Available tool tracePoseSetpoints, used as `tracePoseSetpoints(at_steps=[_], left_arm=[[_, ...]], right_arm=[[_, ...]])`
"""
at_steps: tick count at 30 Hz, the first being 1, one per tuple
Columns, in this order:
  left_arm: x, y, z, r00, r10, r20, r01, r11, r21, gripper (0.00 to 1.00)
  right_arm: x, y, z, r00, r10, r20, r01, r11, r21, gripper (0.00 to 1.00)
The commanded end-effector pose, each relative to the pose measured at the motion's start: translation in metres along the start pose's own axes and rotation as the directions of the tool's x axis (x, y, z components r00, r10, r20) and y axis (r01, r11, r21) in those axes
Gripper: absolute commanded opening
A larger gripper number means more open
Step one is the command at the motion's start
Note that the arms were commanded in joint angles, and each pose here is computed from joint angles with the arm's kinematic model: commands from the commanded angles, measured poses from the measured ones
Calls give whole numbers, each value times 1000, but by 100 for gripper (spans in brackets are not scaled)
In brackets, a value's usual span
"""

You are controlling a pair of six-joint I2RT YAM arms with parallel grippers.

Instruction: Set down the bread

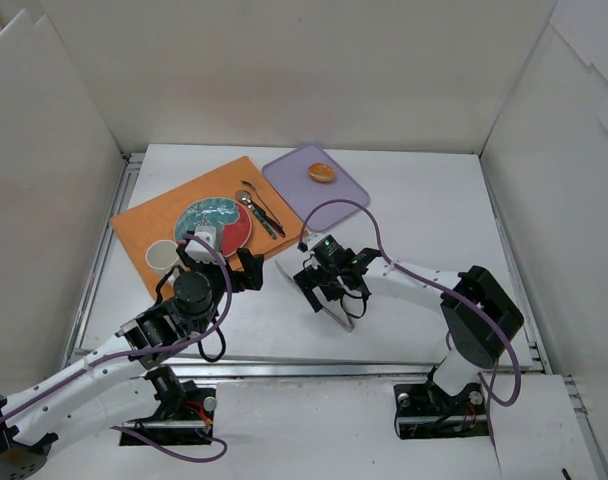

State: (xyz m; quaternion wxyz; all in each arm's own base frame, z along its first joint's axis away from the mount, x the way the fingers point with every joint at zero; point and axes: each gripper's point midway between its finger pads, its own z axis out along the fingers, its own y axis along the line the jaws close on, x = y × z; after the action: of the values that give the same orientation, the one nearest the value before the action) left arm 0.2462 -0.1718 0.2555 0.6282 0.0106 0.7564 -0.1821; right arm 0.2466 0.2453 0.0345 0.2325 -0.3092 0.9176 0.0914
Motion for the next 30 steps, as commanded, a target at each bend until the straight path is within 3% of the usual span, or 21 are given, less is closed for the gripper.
tracePoseSetpoints(at_steps=[1, 18, 23, 24, 27, 30], left_arm=[[-21, -6, 0, 998, -27, 50, 27, 1000, 13, 100], [-25, -4, -4, 997, -39, 64, 38, 999, 14, 100], [-25, -3, -3, 997, -39, 66, 38, 999, 10, 100], [-25, -3, -3, 997, -39, 66, 38, 999, 8, 100], [-25, -3, -3, 997, -39, 66, 38, 999, 8, 100], [-25, -2, -4, 997, -40, 67, 40, 999, 7, 100]], right_arm=[[-10, 2, -2, 1000, 21, 15, -20, 999, -26, 98], [3, -1, 22, 996, 53, -71, -53, 999, -1, 97], [4, -3, 22, 995, 63, -78, -62, 998, 14, 80], [5, -3, 22, 995, 66, -81, -65, 998, 13, 68], [2, -2, 18, 995, 68, -70, -68, 998, 12, 53], [-4, -7, 6, 996, 73, -45, -72, 997, 32, 58]])
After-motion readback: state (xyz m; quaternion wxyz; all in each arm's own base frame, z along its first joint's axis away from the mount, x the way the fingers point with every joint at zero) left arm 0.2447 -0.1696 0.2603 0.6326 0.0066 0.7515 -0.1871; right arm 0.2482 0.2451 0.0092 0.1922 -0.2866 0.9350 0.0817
